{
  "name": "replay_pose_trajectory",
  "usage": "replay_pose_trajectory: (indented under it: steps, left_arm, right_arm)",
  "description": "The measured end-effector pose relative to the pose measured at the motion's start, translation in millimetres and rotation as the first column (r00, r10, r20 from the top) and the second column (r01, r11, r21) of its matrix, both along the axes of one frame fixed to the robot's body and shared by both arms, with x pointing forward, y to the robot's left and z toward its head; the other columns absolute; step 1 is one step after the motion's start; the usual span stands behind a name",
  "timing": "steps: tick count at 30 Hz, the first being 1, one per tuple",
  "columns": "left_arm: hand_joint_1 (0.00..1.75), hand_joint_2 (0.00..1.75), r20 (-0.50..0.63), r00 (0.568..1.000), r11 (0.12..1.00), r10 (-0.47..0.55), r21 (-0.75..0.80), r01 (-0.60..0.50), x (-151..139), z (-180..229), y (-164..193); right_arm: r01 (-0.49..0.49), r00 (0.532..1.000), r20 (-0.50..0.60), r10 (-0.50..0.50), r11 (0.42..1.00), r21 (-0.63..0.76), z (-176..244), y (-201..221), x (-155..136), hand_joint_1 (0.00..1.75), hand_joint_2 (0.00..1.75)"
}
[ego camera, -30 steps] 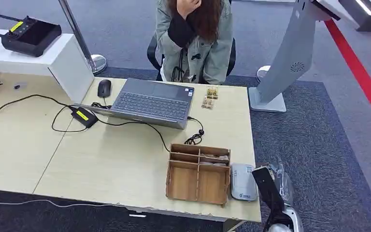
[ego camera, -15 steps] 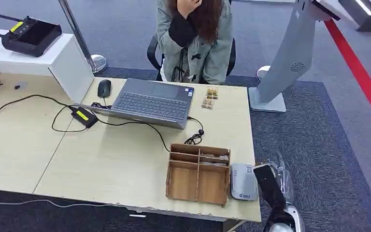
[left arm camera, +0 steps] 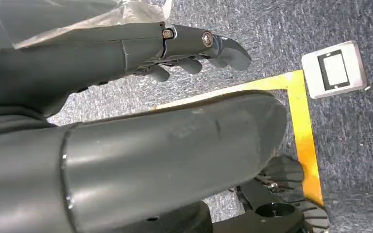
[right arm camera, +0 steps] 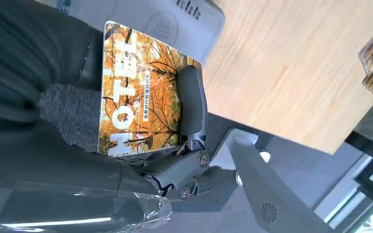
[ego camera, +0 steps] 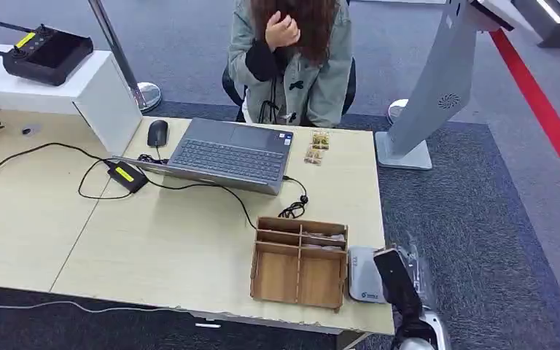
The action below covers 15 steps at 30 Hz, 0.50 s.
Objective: Pass the card to the sensor for recognition and then transmit it.
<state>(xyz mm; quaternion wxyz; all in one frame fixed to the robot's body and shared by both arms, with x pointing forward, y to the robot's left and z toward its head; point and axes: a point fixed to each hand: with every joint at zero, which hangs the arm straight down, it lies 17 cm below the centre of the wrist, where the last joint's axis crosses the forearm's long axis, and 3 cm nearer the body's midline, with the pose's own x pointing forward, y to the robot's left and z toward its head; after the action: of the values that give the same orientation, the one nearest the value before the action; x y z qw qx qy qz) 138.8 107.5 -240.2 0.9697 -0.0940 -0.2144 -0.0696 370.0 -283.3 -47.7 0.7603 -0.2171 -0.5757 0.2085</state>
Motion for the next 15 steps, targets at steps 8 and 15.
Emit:
replay_pose_trajectory:
  steps: [8,15]
  left_arm:
    - [0.0,0.0,0.0,1.0,1.0,-0.002,-0.002,0.002,0,0,0]
    - [0.0,0.0,0.003,1.0,1.0,-0.002,-0.002,0.002,0,0,-1]
  right_arm:
    - [-0.025,0.999,-0.038,0.026,1.0,0.007,-12,13,-7,1.75,1.75]
    - [-0.022,0.998,-0.058,0.023,1.0,0.009,-18,14,-9,1.75,1.75]
